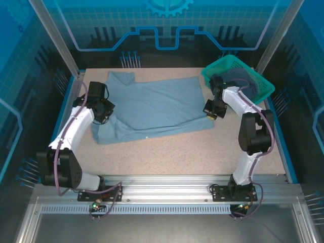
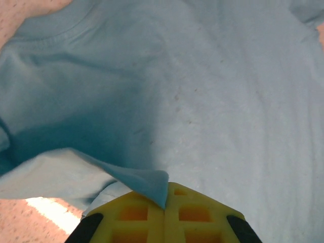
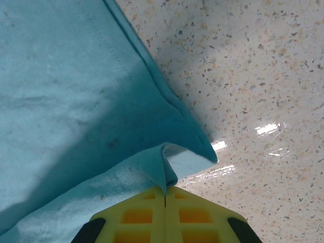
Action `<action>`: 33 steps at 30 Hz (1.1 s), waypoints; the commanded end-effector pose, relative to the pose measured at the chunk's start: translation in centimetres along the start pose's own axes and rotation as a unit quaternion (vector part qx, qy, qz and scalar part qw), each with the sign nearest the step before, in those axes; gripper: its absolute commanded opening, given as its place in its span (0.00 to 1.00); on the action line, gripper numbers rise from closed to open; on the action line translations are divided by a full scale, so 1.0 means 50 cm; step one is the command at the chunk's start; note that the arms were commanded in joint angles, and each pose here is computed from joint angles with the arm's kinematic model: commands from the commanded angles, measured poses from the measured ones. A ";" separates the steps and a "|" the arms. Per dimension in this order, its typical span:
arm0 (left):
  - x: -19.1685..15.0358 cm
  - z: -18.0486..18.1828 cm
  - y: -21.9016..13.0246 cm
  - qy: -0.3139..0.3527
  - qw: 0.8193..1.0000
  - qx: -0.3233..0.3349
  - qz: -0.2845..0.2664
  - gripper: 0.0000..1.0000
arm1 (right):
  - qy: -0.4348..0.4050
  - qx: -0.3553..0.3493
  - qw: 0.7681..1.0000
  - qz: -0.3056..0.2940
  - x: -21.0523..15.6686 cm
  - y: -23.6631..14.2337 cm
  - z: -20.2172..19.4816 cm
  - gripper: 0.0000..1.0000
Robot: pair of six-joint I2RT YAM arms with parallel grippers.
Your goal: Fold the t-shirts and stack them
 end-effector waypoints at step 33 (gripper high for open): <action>0.113 -0.104 -0.010 0.039 0.998 -0.015 -0.039 0.00 | 0.015 -0.030 0.999 -0.020 0.099 -0.004 0.025 0.00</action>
Point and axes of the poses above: each hand's point on the last joint's axis, 136 mm out from that joint toward the fingers, its own y axis out along the fingers, its own z axis along the line the jaws close on, x = y × z, the point moved 6 cm from there along -y, back along the fingers, and after that the axes turned 13 degrees about -y, right-handed, at the moved point
